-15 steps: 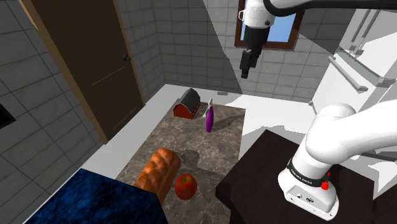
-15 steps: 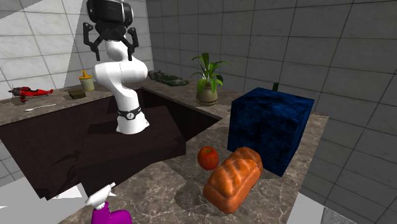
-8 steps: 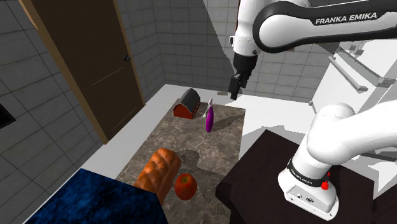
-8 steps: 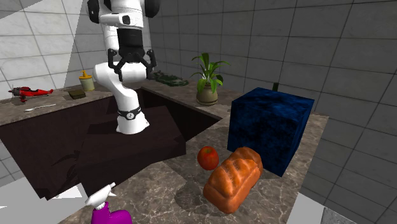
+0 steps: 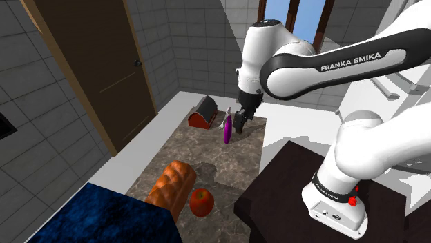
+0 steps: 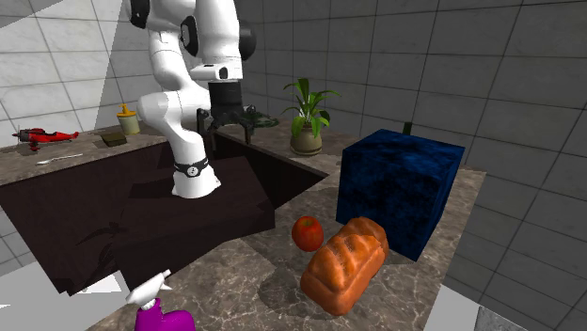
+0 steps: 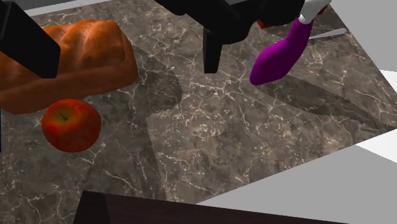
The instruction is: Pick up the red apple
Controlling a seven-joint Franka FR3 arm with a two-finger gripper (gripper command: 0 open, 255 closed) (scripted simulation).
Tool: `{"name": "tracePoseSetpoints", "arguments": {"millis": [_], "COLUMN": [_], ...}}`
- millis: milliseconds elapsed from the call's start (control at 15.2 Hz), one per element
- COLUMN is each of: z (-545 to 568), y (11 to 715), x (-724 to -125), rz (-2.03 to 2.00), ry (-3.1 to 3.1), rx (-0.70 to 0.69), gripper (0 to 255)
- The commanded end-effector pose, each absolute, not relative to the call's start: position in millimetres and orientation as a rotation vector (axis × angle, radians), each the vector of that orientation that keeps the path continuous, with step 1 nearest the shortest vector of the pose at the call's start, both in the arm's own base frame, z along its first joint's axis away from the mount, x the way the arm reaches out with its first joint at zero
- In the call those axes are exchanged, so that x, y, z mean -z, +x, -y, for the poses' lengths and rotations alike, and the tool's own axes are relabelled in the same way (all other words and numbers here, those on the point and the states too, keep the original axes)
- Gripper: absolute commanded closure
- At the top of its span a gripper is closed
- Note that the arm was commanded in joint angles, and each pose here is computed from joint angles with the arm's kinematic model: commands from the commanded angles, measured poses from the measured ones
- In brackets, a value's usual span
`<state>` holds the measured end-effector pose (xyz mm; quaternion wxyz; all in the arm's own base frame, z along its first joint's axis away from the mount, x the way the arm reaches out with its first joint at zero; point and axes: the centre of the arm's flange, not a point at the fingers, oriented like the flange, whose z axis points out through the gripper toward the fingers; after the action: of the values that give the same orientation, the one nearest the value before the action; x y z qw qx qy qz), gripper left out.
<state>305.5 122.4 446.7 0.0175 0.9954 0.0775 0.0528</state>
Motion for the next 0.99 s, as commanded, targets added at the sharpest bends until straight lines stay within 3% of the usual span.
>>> {"name": "tracePoseSetpoints", "arguments": {"millis": [0,924], "z": [-141,-255], "y": [308,325], "x": [-426,-288], "rz": [-0.232,-0.185], "ry": [3.101,3.151], "rx": [-0.178,-0.261], "gripper": [0,0]}}
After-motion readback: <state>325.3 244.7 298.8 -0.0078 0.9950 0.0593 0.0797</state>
